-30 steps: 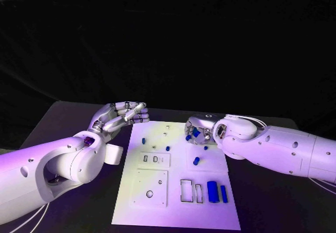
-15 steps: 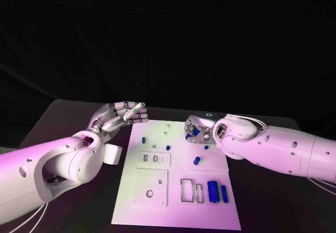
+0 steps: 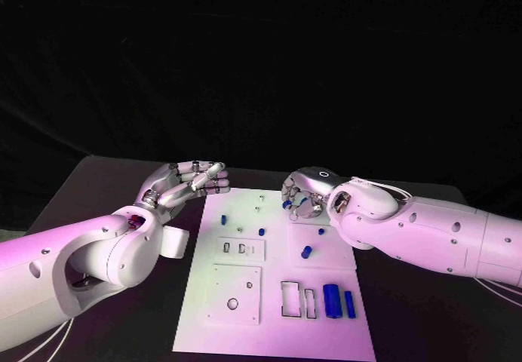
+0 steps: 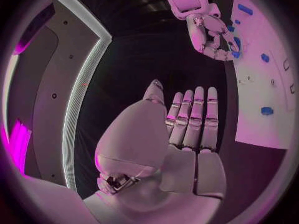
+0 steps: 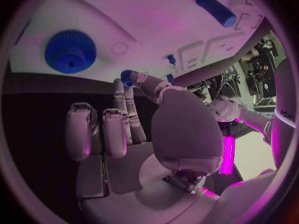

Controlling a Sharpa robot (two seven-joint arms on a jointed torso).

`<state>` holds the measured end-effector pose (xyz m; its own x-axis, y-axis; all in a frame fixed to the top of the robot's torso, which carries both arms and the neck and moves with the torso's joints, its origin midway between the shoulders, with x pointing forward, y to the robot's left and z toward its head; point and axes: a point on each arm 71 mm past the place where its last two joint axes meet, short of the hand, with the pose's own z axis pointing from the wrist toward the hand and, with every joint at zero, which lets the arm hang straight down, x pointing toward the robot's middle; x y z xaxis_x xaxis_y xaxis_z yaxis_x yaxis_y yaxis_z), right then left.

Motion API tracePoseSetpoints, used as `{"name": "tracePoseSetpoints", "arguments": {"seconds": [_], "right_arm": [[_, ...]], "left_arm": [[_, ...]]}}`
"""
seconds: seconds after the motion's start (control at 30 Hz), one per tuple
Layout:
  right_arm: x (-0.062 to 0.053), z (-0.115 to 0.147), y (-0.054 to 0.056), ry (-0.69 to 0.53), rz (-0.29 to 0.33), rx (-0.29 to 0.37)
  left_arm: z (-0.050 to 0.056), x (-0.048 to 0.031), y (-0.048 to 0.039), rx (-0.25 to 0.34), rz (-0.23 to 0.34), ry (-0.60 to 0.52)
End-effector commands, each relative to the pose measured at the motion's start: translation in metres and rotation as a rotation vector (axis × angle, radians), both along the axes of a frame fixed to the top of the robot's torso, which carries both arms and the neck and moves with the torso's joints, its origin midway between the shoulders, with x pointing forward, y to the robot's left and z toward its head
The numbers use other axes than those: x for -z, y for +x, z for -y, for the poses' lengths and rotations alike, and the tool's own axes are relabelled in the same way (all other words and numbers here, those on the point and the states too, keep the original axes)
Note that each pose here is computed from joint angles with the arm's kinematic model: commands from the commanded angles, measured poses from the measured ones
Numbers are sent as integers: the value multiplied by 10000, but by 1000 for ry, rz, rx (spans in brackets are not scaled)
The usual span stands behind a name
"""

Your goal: Assemble the parts on the task board

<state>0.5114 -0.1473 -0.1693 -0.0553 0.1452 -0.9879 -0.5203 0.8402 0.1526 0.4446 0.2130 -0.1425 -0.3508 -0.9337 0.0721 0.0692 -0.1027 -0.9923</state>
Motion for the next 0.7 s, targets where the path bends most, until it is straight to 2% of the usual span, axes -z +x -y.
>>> {"name": "tracePoseSetpoints", "arguments": {"seconds": [0.03, 0.33, 0.7], "right_arm": [[-64, -32, 41, 21, 67, 27], [-94, -193, 137, 32, 94, 26], [-44, -356, 181, 26, 75, -4]], "left_arm": [[17, -19, 1, 7, 8, -7], [24, -24, 1, 2, 14, -9], [41, -41, -1, 7, 16, -10]]}}
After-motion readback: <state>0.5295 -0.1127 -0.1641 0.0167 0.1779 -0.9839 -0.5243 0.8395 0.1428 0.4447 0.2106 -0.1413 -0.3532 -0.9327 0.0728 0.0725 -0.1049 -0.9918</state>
